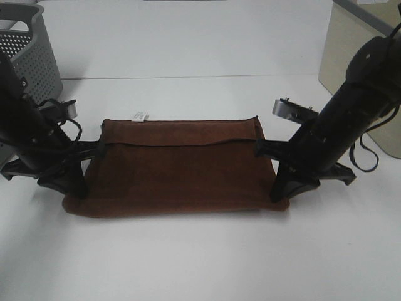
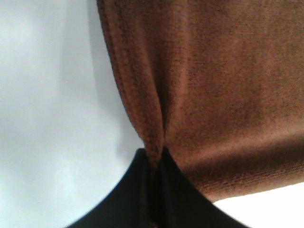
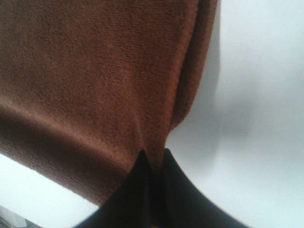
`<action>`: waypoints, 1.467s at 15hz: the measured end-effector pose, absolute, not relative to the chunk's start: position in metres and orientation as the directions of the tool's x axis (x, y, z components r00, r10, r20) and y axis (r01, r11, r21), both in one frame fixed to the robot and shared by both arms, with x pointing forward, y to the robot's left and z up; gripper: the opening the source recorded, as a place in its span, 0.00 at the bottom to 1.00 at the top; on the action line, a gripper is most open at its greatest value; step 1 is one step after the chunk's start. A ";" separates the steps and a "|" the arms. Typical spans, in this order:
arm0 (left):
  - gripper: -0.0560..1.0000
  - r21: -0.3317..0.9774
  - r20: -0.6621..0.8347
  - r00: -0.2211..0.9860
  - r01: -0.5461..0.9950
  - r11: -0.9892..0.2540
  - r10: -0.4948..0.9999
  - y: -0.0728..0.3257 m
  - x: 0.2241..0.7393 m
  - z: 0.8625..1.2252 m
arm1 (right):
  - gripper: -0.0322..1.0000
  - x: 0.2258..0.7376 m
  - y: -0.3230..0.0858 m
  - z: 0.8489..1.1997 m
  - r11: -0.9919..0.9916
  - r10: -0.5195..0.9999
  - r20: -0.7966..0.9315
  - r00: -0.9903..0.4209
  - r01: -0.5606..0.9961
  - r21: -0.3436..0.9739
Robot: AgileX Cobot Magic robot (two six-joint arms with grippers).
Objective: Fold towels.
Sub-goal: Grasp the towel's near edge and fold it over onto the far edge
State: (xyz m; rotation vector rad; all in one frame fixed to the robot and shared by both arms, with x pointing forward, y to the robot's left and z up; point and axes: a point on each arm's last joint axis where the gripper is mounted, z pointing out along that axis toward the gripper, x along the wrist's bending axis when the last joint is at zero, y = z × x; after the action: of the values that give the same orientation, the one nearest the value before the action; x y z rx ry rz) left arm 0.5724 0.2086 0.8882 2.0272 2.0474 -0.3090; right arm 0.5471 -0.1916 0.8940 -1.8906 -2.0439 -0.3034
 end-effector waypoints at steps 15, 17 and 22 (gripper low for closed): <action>0.06 0.237 -0.339 -0.005 0.967 0.091 0.941 0.188 0.591 0.940 | 0.03 0.582 -0.163 0.940 0.135 0.912 0.363 -0.192 0.975 0.176; 0.06 0.307 -0.358 -0.044 0.938 0.162 0.933 0.200 0.610 0.956 | 0.03 0.601 -0.160 0.938 0.126 0.923 0.338 -0.186 0.973 0.191; 0.06 0.397 -0.357 -0.098 0.885 0.245 0.929 0.222 0.631 0.951 | 0.03 0.636 -0.164 0.936 0.094 0.938 0.306 -0.165 0.968 0.234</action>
State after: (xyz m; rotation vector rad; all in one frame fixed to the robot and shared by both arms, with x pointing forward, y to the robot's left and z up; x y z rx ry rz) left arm 0.6314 0.2223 0.9514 1.6477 1.9888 0.1086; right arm 0.6359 -0.1643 0.9364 -1.9779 -2.2643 -0.5900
